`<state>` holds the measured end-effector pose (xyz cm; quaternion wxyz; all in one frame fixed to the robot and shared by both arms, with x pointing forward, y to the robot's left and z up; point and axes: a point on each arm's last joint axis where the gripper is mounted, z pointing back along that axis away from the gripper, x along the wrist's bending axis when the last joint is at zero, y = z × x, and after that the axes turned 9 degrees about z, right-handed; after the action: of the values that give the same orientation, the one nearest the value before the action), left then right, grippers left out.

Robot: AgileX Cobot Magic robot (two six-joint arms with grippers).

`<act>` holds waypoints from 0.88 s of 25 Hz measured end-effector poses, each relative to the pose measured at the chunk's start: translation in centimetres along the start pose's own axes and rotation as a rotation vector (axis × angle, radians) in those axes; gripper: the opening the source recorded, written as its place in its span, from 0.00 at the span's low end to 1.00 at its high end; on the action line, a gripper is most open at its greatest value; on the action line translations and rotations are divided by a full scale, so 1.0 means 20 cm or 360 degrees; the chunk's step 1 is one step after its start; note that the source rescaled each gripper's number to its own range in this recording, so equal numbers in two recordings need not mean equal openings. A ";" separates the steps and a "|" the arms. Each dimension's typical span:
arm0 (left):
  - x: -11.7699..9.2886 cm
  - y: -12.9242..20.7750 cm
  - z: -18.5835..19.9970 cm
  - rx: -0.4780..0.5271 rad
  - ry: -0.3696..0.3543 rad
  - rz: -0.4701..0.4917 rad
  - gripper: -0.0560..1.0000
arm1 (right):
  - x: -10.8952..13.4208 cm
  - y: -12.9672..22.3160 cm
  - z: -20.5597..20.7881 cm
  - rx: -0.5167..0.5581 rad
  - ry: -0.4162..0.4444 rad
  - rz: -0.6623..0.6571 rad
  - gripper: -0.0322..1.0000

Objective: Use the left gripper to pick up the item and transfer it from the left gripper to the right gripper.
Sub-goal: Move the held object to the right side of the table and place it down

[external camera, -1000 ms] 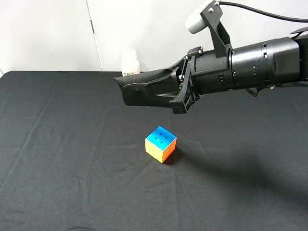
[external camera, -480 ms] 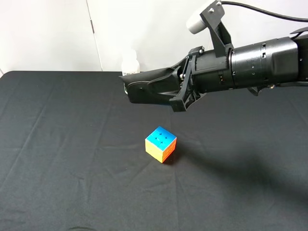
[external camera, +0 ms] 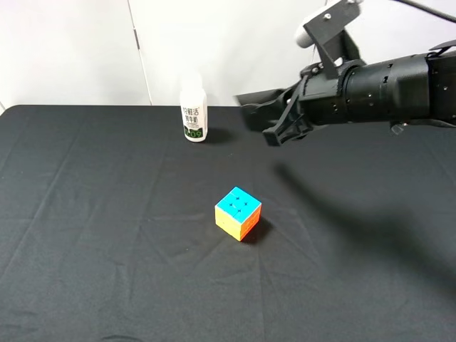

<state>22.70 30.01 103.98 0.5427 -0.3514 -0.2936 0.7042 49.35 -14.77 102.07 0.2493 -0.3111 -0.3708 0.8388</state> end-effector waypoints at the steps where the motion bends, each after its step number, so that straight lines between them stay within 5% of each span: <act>1: 0.00 0.00 0.00 -0.0002 -0.0003 0.0003 1.00 | -0.02 0.01 0.00 0.0037 0.0073 -0.0013 0.03; 9: 0.00 0.00 0.00 -0.0007 -0.0005 0.0004 1.00 | -0.16 0.09 0.04 0.0290 0.0567 -0.0120 0.03; 22: 0.00 0.00 0.00 -0.0007 -0.0005 0.0004 0.99 | -0.25 0.28 0.05 0.0351 0.0478 -0.0402 0.03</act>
<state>22.65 30.00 103.98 0.5405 -0.3518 -0.2955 0.7048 51.00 -21.83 99.95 0.4373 -0.3545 -0.2716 0.7806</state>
